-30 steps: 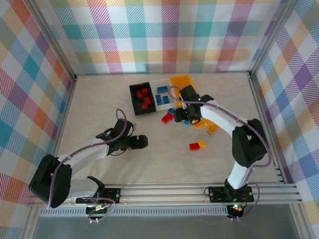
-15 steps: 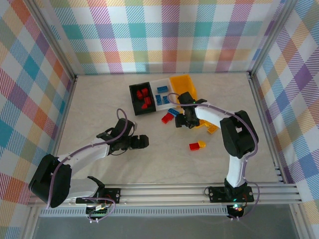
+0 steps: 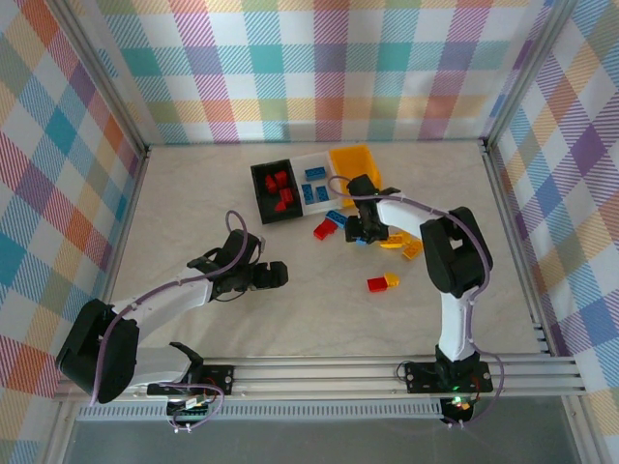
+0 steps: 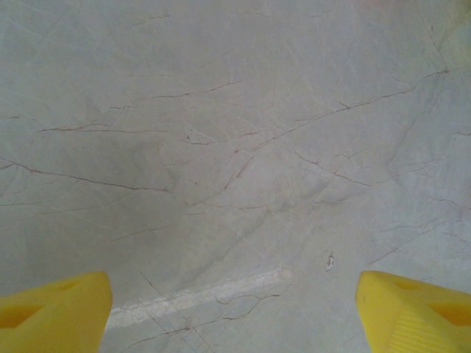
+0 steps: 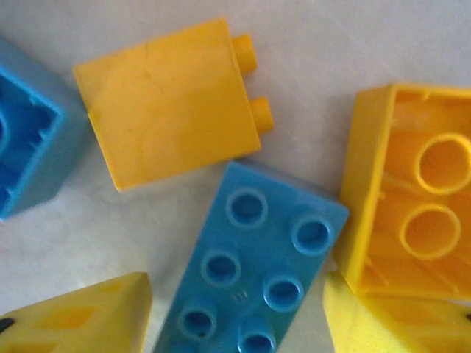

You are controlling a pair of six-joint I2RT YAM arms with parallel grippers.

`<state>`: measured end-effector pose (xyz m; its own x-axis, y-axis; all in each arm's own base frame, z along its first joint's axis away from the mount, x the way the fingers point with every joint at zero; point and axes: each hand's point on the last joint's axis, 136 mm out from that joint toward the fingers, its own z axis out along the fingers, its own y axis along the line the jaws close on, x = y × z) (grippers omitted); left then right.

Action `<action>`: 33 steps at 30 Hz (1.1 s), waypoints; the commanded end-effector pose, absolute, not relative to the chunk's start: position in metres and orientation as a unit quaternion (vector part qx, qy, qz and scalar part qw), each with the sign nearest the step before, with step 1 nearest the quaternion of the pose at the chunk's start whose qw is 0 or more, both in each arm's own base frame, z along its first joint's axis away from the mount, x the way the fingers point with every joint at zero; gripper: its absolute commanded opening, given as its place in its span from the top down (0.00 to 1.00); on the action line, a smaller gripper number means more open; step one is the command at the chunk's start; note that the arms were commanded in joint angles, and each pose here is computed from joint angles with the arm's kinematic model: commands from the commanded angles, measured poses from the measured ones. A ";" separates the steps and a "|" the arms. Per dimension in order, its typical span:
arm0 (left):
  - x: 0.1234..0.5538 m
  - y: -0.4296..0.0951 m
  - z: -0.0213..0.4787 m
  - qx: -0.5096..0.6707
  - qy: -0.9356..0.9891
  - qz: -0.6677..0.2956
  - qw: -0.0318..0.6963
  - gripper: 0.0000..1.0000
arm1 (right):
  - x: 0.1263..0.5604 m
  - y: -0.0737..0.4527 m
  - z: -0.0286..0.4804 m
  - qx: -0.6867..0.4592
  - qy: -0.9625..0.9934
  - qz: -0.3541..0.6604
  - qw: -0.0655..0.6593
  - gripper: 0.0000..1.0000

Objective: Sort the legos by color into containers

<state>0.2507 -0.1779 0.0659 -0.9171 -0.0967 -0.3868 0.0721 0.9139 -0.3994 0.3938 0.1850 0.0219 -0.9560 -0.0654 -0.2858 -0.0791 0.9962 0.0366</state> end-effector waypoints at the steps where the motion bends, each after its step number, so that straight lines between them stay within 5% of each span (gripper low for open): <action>1: 0.251 -0.177 0.072 0.005 0.958 -0.198 0.209 0.13 | 0.407 0.186 0.021 -0.031 0.987 0.022 0.155 0.47; 7: 0.253 -0.178 0.071 0.004 0.957 -0.201 0.210 0.13 | 0.396 0.187 0.031 -0.027 0.987 0.039 0.157 0.66; 17: 0.250 -0.180 0.065 -0.004 0.957 -0.209 0.200 0.13 | 0.372 0.213 0.093 -0.058 0.970 0.120 0.204 0.69; 33: 0.243 -0.174 0.063 -0.003 0.960 -0.200 0.198 0.14 | 0.499 0.299 0.142 -0.132 0.934 0.176 0.281 0.69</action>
